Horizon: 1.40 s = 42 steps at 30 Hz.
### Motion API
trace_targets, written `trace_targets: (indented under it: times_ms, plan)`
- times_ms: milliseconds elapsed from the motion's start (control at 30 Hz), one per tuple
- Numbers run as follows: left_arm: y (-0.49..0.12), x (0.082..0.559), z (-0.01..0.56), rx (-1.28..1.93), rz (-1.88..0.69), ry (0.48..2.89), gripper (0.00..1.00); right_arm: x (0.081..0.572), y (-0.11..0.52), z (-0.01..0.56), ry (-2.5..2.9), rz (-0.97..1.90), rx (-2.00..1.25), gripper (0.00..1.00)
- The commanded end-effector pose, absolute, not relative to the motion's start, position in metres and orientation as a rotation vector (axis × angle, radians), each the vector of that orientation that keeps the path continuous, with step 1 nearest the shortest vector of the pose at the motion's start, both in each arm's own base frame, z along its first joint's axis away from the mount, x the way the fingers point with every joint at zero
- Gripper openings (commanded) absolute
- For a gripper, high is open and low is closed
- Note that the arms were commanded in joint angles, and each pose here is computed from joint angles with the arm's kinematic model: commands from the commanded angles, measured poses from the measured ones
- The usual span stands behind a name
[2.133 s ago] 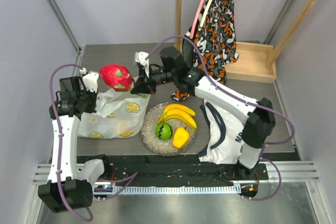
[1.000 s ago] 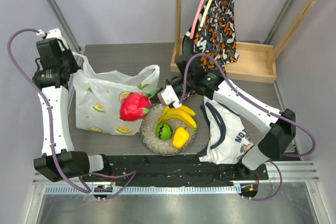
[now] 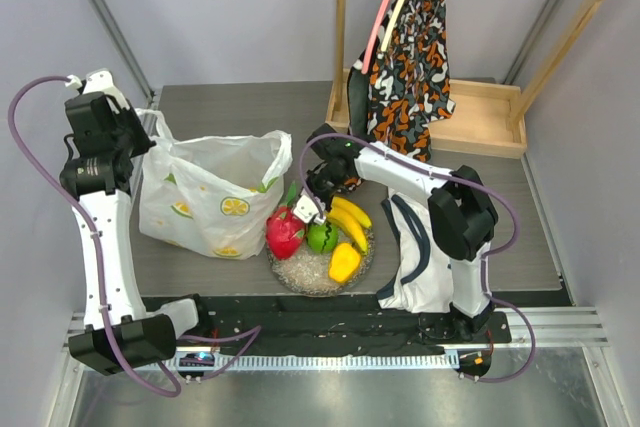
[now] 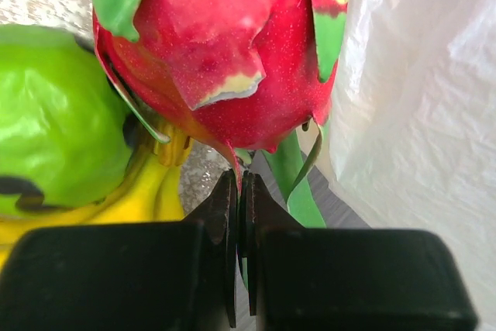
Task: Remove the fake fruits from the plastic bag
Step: Place the fake fruit on the plate.
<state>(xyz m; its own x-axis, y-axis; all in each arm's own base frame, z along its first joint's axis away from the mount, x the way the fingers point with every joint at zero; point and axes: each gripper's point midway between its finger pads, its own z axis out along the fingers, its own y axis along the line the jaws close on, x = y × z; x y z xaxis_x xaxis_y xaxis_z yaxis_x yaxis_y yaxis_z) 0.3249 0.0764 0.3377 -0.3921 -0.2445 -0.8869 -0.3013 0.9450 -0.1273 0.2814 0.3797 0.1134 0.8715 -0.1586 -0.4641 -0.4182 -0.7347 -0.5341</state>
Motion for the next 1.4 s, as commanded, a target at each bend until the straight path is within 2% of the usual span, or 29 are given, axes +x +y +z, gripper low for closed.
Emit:
trace_targets:
  times_ms: [0, 300, 400, 500, 533, 633, 700, 767, 833, 900, 1167, 1367]
  plan:
    - [0.070, 0.328, 0.343, -0.384, 0.006, 1.958, 0.00, 0.307, 0.401, 0.137, 0.420, 0.445, -2.291, 0.01]
    - [0.066, 0.329, 0.341, -0.373, -0.024, 1.960, 0.00, 0.322, 0.394, 0.114, 0.486, 0.407, -2.306, 0.02]
    - [0.065, 0.330, 0.338, -0.362, -0.033, 1.967, 0.00, 0.319, 0.388, 0.108, 0.494, 0.402, -2.326, 0.08]
    - [0.062, 0.331, 0.337, -0.352, -0.049, 1.969, 0.00, 0.311, 0.379, 0.100, 0.495, 0.408, -2.349, 0.19]
    - [0.061, 0.331, 0.337, -0.349, -0.053, 1.968, 0.00, 0.307, 0.374, 0.093, 0.492, 0.416, -2.365, 0.27]
    - [0.059, 0.333, 0.336, -0.342, -0.068, 1.970, 0.00, 0.300, 0.370, 0.087, 0.490, 0.421, -2.368, 0.39]
    - [0.059, 0.335, 0.336, -0.340, -0.072, 1.972, 0.00, 0.301, 0.371, 0.092, 0.473, 0.403, -2.348, 0.52]
    - [0.058, 0.334, 0.336, -0.328, -0.076, 1.977, 0.00, 0.300, 0.371, 0.094, 0.466, 0.397, -2.333, 0.76]
    - [0.051, 0.332, 0.334, -0.280, -0.099, 1.995, 0.00, 0.298, 0.372, 0.109, 0.448, 0.378, -2.308, 0.85]
    - [0.044, 0.326, 0.333, -0.221, -0.124, 2.013, 0.00, 0.295, 0.371, 0.123, 0.447, 0.374, -2.284, 0.88]
    - [0.033, 0.295, 0.316, -0.098, -0.093, 2.016, 0.00, 0.287, 0.375, 0.201, 0.508, 0.375, -2.055, 0.89]
    - [0.027, 0.292, 0.317, -0.079, -0.129, 2.018, 0.00, 0.277, 0.353, 0.204, 0.726, 0.409, -1.999, 0.89]
